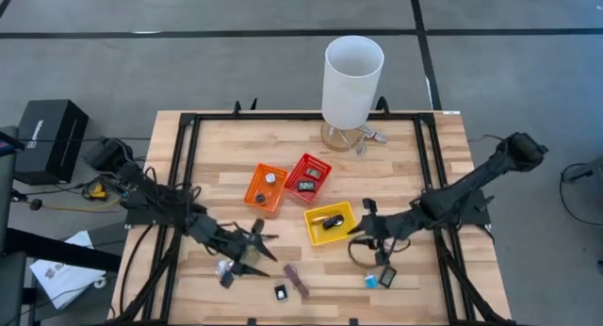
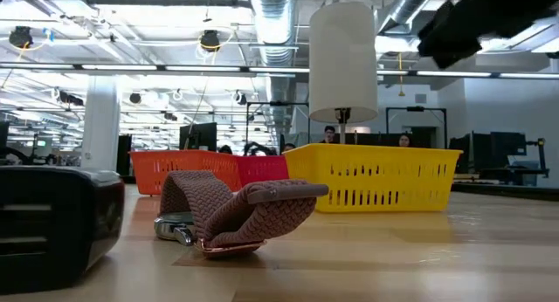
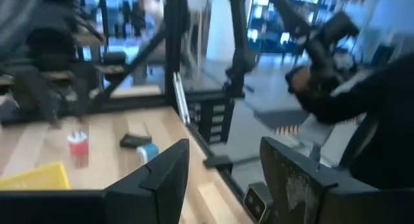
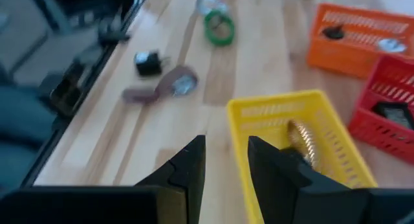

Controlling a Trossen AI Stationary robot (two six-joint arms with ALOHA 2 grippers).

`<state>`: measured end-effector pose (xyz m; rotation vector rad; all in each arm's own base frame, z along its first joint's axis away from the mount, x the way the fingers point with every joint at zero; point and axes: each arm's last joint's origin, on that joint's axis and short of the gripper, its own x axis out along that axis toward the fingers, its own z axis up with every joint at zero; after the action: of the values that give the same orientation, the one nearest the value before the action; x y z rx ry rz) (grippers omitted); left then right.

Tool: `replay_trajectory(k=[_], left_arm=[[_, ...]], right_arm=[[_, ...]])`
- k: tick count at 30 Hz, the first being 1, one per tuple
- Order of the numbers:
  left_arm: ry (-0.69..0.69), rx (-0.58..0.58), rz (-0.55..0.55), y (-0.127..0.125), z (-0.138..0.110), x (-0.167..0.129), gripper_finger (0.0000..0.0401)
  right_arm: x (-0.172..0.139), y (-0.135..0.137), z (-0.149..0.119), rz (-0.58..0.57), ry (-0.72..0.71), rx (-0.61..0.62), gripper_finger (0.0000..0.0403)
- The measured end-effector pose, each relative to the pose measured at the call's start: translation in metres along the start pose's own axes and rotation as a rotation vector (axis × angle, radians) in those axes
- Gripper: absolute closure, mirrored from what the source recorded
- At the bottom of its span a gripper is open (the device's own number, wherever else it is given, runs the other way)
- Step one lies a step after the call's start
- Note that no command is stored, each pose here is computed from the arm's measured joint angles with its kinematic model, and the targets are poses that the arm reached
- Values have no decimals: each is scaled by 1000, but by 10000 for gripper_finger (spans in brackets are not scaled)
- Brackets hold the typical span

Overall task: Pick & Place Office items
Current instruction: Put the black charger adapter into the orange bin

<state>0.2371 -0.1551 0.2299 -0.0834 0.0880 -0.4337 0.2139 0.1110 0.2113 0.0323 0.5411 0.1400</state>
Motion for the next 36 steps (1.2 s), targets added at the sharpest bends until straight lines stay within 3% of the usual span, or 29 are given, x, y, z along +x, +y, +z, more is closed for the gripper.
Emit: replay_trajectory(k=[8,12,20,28,36], left_arm=[[344,20,50,-5,-1,46,216],[380,21,33,-8,-8,60,216],[511,35,-26,-18,-45,72,213],[590,57,-85,-23,-71,78,170],[644,233,-210,-23,-92,81,135]], right_arm=[[4,-20,-3,34,12,137,294],[5,-20,-3,40,16,122,294],[5,-20,-3,42,14,122,294],[5,-20,-3,38,8,121,294],[5,-20,-3,36,6,123,294]])
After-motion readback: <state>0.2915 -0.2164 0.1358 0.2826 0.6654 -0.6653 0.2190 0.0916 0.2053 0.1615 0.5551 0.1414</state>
